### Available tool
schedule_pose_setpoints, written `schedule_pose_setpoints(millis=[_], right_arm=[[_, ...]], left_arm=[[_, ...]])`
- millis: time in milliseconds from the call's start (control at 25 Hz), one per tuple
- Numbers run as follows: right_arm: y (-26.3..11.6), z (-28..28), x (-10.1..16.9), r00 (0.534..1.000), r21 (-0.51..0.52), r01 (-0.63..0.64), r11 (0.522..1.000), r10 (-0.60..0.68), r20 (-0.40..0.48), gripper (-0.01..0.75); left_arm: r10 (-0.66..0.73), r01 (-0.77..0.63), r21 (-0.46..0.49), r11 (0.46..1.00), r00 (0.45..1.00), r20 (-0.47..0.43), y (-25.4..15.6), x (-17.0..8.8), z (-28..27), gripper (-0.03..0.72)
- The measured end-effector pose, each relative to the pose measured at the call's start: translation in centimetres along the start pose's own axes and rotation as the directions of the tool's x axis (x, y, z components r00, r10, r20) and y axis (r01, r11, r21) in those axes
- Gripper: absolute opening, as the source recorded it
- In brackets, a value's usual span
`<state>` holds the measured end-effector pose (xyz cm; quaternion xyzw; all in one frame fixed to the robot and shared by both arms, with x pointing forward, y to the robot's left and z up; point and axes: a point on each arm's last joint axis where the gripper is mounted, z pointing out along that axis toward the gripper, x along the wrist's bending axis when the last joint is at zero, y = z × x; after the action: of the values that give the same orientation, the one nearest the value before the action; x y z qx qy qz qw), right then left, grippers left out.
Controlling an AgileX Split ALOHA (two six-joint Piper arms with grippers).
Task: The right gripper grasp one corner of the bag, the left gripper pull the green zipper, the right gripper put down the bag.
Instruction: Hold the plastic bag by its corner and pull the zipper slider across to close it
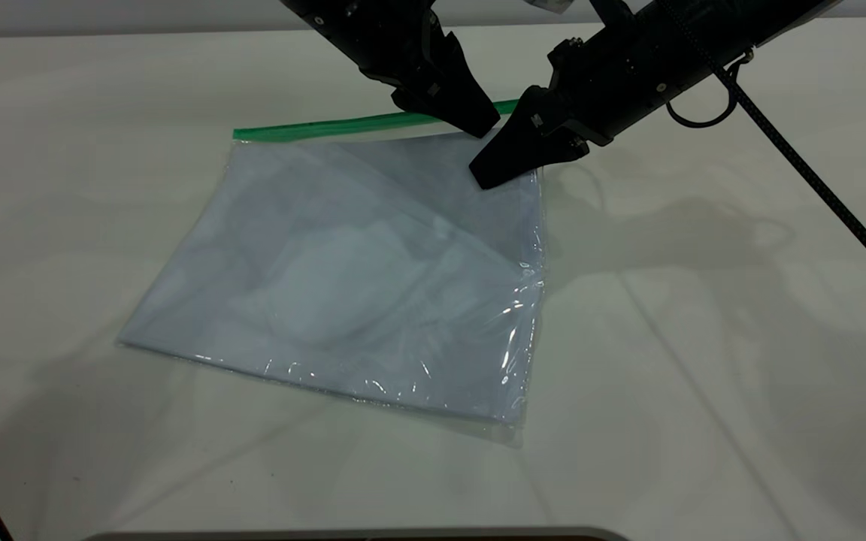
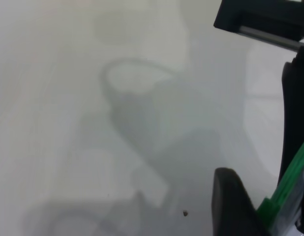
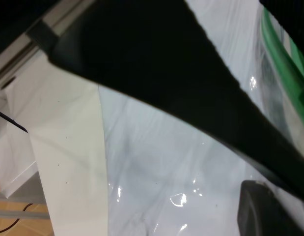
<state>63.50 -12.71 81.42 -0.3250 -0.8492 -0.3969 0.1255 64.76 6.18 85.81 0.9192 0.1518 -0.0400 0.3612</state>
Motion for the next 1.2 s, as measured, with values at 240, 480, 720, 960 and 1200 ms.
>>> schedule_pose_setpoints(millis=[240, 480, 720, 960, 1200], right_arm=[[0.0, 0.0, -0.02, 1.0, 0.0, 0.0, 1.0, 0.0, 0.002, 0.035], [0.0, 0.0, -0.06, 1.0, 0.0, 0.0, 1.0, 0.0, 0.006, 0.035], [0.0, 0.0, -0.09, 1.0, 0.0, 0.0, 1.0, 0.0, 0.009, 0.035], [0.0, 0.0, -0.12, 1.0, 0.0, 0.0, 1.0, 0.0, 0.013, 0.035], [0.01, 0.0, -0.17, 1.0, -0.001, -0.001, 1.0, 0.001, 0.019, 0.035]], left_arm=[[-0.004, 0.004, -0.005, 1.0, 1.0, 0.0, 0.04, 0.0, 0.0, 0.337], [-0.006, 0.006, -0.007, 1.0, 1.0, -0.006, 0.07, 0.06, 0.0, 0.226], [-0.004, 0.004, -0.008, 1.0, 1.0, -0.02, 0.13, 0.1, 0.08, 0.204], [-0.003, 0.003, -0.008, 1.0, 1.0, -0.027, 0.16, 0.14, 0.1, 0.203], [0.002, -0.002, -0.005, 1.0, 0.999, -0.047, 0.17, 0.27, 0.14, 0.148]])
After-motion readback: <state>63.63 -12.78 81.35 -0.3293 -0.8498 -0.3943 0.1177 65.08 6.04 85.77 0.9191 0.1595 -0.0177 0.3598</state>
